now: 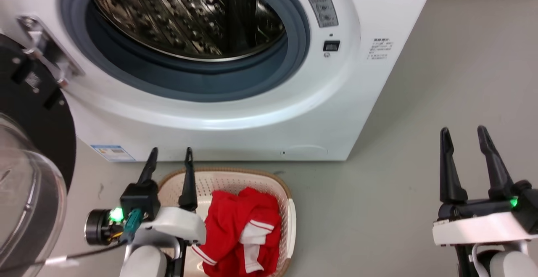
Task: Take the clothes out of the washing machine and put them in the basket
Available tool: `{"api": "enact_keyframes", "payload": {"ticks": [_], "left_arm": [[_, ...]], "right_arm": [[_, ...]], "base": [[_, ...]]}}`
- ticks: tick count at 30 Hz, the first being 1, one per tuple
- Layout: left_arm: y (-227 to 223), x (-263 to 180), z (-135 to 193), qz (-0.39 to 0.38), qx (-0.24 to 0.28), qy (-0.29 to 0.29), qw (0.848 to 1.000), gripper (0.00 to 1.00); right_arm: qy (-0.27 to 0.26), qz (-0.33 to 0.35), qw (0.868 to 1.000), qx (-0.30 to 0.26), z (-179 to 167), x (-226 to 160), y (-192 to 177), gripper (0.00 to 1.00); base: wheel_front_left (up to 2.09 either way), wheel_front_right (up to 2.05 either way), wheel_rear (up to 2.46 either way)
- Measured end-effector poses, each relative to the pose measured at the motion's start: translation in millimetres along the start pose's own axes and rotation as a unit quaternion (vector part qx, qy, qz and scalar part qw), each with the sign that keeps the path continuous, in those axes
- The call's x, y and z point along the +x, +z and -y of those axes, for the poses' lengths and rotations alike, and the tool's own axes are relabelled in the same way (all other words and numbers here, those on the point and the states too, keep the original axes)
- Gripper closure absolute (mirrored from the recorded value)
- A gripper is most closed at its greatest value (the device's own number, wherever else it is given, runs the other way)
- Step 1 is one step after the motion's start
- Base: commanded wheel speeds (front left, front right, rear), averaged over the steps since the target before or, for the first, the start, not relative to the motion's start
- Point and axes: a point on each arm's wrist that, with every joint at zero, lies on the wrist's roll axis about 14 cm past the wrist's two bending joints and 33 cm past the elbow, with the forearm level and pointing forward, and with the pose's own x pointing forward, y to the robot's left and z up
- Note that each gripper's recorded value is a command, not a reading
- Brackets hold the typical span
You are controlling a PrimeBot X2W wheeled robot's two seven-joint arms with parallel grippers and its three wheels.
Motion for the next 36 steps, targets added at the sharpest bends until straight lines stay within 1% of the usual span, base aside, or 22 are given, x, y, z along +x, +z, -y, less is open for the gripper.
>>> {"api": "enact_keyframes", "payload": {"ticks": [7,13,16,26,36], "left_arm": [[49.6,-34.1,-15.5,0.076,0.008,0.046,0.996,0.00],[65.7,-59.7,-22.1,0.102,0.012,0.062,0.993,0.00],[75.0,-68.0,-20.0,0.118,0.012,0.060,0.991,0.00],[78.4,-86.5,-21.3,0.126,0.014,0.062,0.990,0.00],[77.1,-92.2,-20.2,0.125,0.017,0.058,0.990,0.00]], "right_arm": [[0.006,0.020,1.000,0.001,-5.9,-19.5,19.6,0.00],[0.008,0.026,1.000,0.003,-8.9,-38.6,27.8,0.00],[0.008,0.030,1.000,0.002,-9.1,-46.6,31.3,0.00],[0.010,0.037,0.999,0.004,-11.9,-61.4,37.5,0.00],[0.007,0.042,0.999,0.006,-10.6,-68.0,41.3,0.00]], "base": [[0.00,0.00,0.00],[0.00,0.00,0.00],[0.00,0.00,0.00],[0.00,0.00,0.00],[0.00,0.00,0.00]]}}
